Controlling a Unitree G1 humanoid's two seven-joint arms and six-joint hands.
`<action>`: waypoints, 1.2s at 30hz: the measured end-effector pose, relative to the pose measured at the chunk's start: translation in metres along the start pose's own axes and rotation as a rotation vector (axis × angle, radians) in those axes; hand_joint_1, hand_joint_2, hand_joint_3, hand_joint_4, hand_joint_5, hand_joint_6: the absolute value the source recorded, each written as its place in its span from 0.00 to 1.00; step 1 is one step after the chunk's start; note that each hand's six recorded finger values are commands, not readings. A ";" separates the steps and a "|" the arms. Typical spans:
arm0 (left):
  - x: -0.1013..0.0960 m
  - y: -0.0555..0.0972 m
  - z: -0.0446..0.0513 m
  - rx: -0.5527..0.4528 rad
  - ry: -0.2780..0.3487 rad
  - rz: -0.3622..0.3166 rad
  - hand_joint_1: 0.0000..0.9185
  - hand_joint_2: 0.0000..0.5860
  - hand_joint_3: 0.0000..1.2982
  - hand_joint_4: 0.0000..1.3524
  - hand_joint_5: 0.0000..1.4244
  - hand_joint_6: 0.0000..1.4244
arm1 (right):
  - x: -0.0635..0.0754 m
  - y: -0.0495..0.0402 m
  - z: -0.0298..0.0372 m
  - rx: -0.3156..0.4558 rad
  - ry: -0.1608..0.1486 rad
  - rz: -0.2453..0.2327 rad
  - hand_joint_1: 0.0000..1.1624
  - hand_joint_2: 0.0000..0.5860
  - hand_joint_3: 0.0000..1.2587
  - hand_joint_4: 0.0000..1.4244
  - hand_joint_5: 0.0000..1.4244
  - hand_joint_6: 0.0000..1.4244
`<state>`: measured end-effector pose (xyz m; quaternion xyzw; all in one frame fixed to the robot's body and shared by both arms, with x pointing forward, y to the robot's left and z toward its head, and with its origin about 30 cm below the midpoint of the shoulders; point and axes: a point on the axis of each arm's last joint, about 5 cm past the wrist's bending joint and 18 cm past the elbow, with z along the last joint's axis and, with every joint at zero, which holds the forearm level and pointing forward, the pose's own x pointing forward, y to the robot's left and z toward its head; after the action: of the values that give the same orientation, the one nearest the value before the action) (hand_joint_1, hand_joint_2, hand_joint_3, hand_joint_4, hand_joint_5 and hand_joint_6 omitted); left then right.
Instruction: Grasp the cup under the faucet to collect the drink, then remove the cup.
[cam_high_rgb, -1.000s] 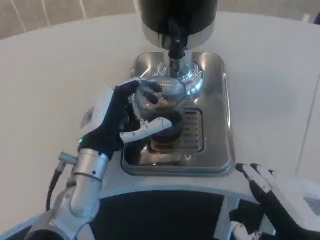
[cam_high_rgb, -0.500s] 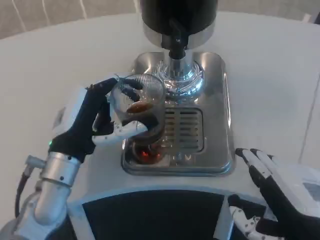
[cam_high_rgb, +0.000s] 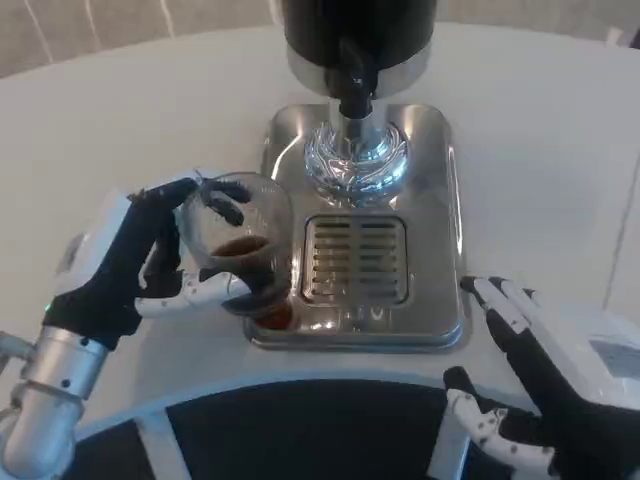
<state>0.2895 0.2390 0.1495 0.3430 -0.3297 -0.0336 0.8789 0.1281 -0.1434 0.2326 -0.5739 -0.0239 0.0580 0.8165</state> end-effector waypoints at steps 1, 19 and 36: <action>-0.002 0.001 -0.0006 0.002 0.002 -0.002 0.60 0.13 0.75 0.85 0.97 1.00 | 0.001 -0.0005 0.0003 -0.005 -0.003 -0.002 0.31 0.91 0.01 0.00 0.00 0.00; -0.034 0.026 -0.0027 0.012 -0.016 -0.036 0.60 0.12 0.75 0.85 0.98 1.00 | 0.008 -0.0084 -0.0005 -0.114 -0.068 -0.017 0.19 1.00 0.00 0.00 0.00 0.00; -0.057 0.039 0.0127 0.002 -0.091 -0.047 0.61 0.11 0.75 0.85 0.98 1.00 | -0.004 -0.0081 0.0040 -0.185 -0.129 -0.018 0.17 1.00 0.00 0.00 0.00 0.00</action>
<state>0.2311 0.2774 0.1491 0.3498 -0.3610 -0.0693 0.8617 0.1240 -0.1429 0.2416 -0.6418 -0.0866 0.0850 0.7572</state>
